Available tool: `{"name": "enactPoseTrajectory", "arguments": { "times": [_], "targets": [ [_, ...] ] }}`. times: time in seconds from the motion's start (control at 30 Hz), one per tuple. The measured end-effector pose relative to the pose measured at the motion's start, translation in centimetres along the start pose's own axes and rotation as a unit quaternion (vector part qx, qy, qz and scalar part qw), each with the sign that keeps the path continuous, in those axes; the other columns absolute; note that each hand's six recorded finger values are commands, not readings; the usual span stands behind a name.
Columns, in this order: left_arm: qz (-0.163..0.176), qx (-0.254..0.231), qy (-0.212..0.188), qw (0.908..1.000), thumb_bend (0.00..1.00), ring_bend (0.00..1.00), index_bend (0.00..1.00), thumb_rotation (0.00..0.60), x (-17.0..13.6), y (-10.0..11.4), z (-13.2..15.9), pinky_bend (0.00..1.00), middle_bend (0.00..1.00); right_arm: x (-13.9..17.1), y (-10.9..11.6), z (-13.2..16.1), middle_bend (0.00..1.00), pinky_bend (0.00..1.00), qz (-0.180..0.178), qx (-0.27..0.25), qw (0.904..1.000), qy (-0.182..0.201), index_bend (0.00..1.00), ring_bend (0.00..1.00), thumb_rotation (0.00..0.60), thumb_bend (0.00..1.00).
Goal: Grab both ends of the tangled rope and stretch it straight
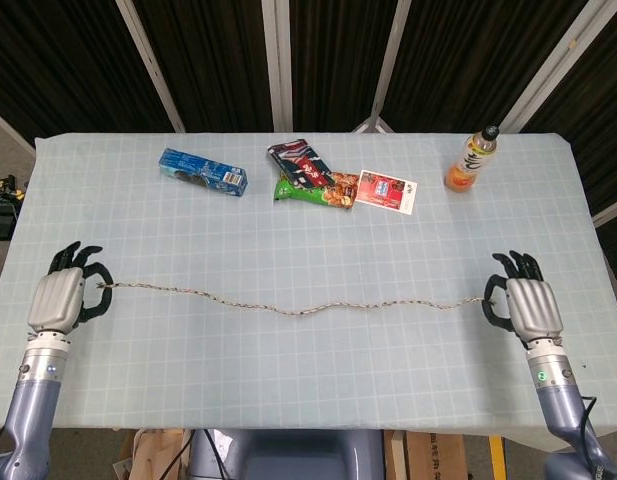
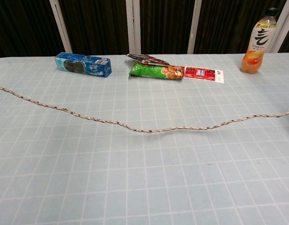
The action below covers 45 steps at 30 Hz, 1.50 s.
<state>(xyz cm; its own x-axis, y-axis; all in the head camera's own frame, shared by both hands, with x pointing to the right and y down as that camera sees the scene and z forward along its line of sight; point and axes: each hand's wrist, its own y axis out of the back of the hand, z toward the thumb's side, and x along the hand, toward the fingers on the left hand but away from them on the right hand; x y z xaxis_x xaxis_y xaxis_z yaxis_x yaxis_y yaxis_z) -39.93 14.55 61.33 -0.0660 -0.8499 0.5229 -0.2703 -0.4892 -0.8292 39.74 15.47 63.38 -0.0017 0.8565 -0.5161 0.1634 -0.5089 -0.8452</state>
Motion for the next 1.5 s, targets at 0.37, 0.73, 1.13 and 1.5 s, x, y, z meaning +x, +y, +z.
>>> {"name": "enactPoseTrajectory", "arguments": {
  "times": [0.37, 0.73, 1.13, 1.5],
  "targets": [
    [-0.007, -0.006, 0.010, 0.9999, 0.60, 0.00, 0.61, 0.600, -0.9, -0.6, -1.3, 0.00, 0.16, -0.4, 0.4, -1.5, 0.18, 0.00, -0.011, 0.000, 0.9998, -0.019, 0.69, 0.05, 0.600, 0.48],
    [-0.015, -0.009, 0.030, 0.9994, 0.60, 0.00, 0.61, 0.600, -1.9, -1.6, -3.5, 0.00, 0.16, -0.5, -0.3, -2.5, 0.18, 0.00, -0.008, -0.009, 0.9993, -0.035, 0.69, 0.05, 0.600, 0.48],
    [-0.028, 0.003, 0.038, 0.9989, 0.60, 0.00, 0.61, 0.600, -1.9, -2.9, -4.3, 0.00, 0.16, -0.5, -1.0, -3.0, 0.18, 0.00, 0.000, -0.009, 0.9991, -0.042, 0.69, 0.05, 0.600, 0.48],
    [-0.037, 0.017, 0.037, 0.9985, 0.58, 0.00, 0.57, 0.600, -1.9, -3.6, -4.5, 0.00, 0.15, -0.4, -1.4, -3.0, 0.18, 0.00, 0.008, 0.000, 0.9991, -0.042, 0.69, 0.05, 0.600, 0.48]
  ]
}}
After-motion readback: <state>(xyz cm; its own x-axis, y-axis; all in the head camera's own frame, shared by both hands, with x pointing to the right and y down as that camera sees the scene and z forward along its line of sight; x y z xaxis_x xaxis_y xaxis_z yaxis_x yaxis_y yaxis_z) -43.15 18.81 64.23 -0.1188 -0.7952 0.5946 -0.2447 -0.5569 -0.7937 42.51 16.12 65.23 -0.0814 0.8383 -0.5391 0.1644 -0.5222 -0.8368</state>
